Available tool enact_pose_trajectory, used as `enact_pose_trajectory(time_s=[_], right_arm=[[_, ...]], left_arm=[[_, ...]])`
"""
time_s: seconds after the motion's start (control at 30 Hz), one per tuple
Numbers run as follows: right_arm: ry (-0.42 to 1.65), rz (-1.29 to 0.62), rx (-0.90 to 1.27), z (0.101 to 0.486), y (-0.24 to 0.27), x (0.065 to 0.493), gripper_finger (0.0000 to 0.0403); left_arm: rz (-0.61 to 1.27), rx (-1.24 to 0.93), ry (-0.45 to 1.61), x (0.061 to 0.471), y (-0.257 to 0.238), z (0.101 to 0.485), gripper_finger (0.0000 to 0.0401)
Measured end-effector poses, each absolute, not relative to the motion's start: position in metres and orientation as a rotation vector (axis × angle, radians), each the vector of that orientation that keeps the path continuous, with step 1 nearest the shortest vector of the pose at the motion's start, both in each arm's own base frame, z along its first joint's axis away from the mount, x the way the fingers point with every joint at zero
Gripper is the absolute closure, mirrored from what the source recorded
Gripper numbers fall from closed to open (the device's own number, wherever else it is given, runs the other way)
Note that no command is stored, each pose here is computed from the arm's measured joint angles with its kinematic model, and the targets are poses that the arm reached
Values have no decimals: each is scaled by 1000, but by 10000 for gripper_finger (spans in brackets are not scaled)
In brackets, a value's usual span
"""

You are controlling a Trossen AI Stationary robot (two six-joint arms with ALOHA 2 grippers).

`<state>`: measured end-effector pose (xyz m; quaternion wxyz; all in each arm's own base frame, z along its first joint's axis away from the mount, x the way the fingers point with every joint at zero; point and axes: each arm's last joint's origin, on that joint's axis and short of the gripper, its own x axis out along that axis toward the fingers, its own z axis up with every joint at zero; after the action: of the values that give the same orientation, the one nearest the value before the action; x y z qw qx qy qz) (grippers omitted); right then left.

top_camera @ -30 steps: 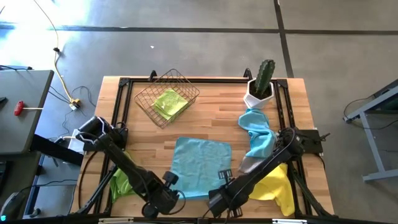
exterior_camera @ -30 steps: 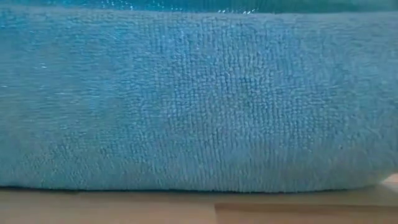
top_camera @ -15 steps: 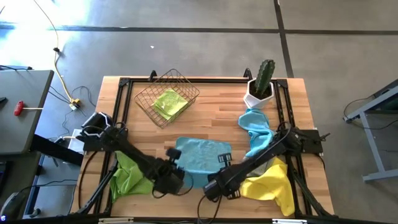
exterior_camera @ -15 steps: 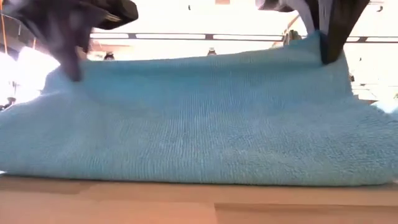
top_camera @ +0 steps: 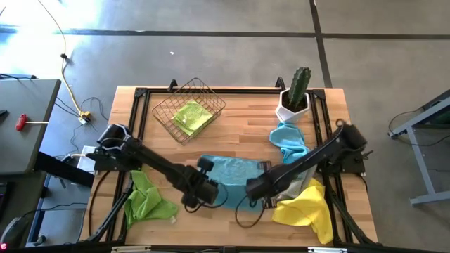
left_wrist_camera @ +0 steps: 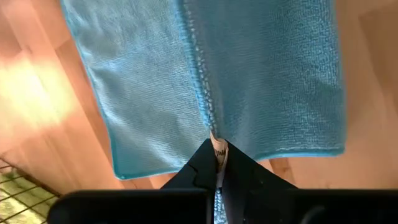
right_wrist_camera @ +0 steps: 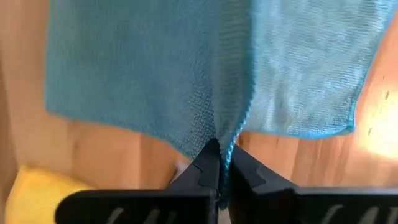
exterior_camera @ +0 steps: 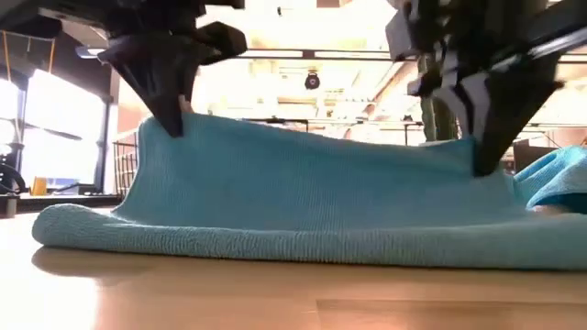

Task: Fold microfiber towels
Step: Fold the bottom light blue microfiber towel

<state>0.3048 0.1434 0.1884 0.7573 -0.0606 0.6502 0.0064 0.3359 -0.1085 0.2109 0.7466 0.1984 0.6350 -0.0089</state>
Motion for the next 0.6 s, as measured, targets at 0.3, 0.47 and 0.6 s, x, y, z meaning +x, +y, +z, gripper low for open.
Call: enact_pose_trajectory(time_s=[0.3, 0.47, 0.6], right_arm=[[1337, -6, -10, 162, 109, 289, 403], [1354, -21, -38, 156, 98, 288, 403], [1343, -10, -53, 159, 92, 292, 403]], left_arm=[[15, 391, 1489, 352, -80, 184, 400], [68, 378, 1510, 356, -63, 180, 400], [107, 359, 1521, 357, -51, 180, 400]])
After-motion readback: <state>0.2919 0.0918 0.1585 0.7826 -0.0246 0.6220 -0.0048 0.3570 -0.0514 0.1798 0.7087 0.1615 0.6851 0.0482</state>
